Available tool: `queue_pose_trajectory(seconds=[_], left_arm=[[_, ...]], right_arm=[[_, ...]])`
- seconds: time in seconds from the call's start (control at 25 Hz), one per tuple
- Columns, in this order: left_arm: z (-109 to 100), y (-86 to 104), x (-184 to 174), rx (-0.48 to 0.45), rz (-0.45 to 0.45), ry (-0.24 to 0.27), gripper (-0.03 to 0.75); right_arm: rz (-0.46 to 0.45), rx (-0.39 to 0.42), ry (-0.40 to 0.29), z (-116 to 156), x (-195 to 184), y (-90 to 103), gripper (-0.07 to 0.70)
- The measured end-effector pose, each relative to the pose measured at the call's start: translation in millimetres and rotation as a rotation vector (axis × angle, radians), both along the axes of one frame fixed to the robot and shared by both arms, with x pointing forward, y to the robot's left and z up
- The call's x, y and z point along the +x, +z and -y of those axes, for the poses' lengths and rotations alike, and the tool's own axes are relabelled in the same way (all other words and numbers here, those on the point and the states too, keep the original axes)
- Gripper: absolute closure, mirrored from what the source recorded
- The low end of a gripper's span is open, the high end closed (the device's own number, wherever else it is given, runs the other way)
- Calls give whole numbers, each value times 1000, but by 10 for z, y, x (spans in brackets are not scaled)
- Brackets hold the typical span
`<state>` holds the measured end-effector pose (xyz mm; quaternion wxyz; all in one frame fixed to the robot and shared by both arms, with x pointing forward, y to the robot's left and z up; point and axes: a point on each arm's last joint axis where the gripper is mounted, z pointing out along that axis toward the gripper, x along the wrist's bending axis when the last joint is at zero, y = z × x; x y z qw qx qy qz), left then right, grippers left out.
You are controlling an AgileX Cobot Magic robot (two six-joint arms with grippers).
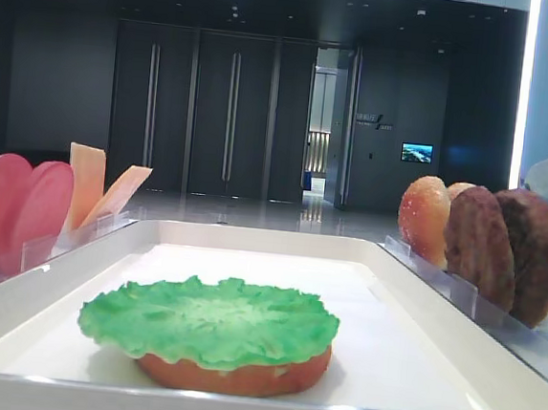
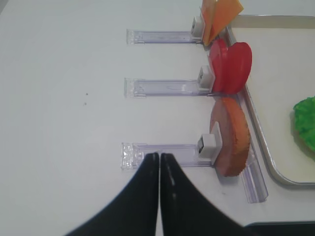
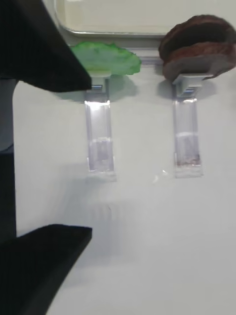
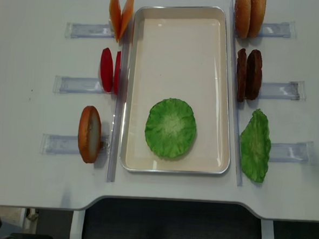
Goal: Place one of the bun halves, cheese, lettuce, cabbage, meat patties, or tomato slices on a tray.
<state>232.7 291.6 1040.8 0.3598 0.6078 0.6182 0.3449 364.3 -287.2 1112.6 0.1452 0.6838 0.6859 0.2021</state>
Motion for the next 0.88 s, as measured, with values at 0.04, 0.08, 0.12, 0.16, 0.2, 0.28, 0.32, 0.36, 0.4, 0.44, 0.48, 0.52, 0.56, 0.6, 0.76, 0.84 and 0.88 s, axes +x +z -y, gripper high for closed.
queue_pose_trajectory(seconds=[0.04,0.08,0.12,0.16,0.2,0.28,0.32,0.36,0.4,0.44,0.48,0.52,0.56,0.6,0.76,0.84,0.88], left_arm=[[0,0,0,0,0,0,715],[0,0,0,0,0,0,715],[0,0,0,0,0,0,715],[0,0,0,0,0,0,715],[0,0,0,0,0,0,715],[0,0,0,0,0,0,715],[0,0,0,0,0,0,715],[0,0,0,0,0,0,715],[0,0,0,0,0,0,715],[0,0,0,0,0,0,715],[0,0,0,0,0,0,715],[0,0,0,0,0,0,715],[0,0,0,0,0,0,715],[0,0,0,0,0,0,715],[0,0,0,0,0,0,715],[0,0,0,0,0,0,715],[0,0,0,0,0,0,715]], right_arm=[[54,-6,-2,13,-115,64,94],[95,-17,-4,30,-204,107,94],[132,-26,-7,44,-291,145,94],[162,-30,-9,52,-359,173,94],[202,-32,-11,60,-451,206,94],[260,-33,-12,71,-587,249,94],[295,-32,-14,76,-673,271,94],[319,-33,-15,81,-730,284,94],[344,-32,-16,85,-793,293,94],[361,-27,-15,84,-848,284,94],[374,-28,-16,88,-899,263,94],[381,-28,-16,91,-933,233,94],[387,-27,-17,93,-972,191,94],[393,-27,-17,95,-1013,148,94],[410,-14,-31,103,-1171,-96,94],[440,-17,-38,113,-1236,-201,94],[464,-15,-39,114,-1265,-248,94]])
